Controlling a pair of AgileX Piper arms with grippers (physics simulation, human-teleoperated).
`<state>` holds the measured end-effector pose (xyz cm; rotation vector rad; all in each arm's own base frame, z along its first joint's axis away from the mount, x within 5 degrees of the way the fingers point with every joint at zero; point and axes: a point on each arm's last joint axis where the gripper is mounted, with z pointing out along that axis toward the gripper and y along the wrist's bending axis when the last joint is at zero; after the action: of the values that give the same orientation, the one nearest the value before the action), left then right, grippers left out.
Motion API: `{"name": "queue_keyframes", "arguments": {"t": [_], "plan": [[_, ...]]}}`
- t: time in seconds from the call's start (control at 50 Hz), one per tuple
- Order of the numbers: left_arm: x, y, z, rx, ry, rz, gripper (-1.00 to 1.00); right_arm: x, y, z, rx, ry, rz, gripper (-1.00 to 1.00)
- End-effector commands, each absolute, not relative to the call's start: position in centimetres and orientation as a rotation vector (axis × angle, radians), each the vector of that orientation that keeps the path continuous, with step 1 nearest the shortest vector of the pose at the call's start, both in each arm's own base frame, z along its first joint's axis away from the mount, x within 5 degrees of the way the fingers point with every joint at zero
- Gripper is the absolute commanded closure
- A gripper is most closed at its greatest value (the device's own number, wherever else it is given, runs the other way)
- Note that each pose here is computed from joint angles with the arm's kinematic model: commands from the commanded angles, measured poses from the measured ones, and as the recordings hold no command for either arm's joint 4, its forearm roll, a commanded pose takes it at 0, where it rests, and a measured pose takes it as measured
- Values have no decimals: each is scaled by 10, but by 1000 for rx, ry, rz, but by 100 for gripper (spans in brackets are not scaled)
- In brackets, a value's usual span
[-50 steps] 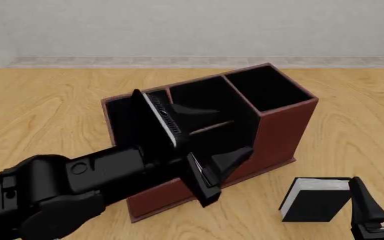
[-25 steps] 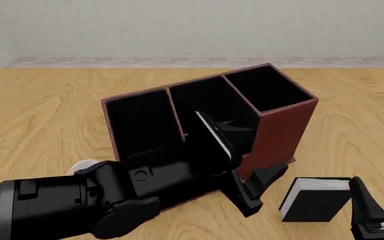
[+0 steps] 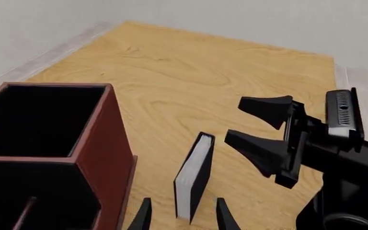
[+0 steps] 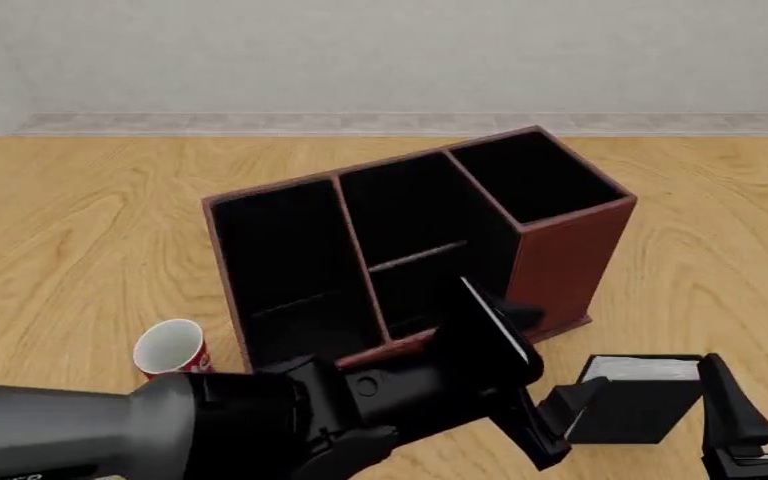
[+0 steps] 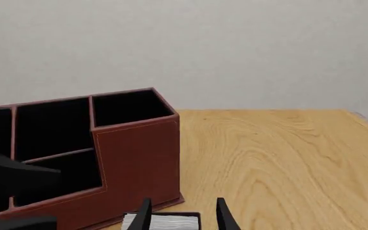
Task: Pick up the book and place it in the back compartment of the caddy.
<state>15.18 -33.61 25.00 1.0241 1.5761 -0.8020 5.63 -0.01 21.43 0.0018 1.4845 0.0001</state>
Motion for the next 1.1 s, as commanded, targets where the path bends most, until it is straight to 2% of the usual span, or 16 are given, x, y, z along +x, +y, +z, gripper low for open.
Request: {"name": "queue_keyframes", "arguments": {"t": [0.02,0.52,1.1], "plan": [[154,-349,232,1036,1591,-805,-100,56,0,214,3,1485,1,-100],[171,-365,215,1020,1602,-786,-100,56,0,214,4,1487,2,-100],[184,-396,172,1091,1688,-736,-100,56,0,214,4,1486,1,-100]]}}
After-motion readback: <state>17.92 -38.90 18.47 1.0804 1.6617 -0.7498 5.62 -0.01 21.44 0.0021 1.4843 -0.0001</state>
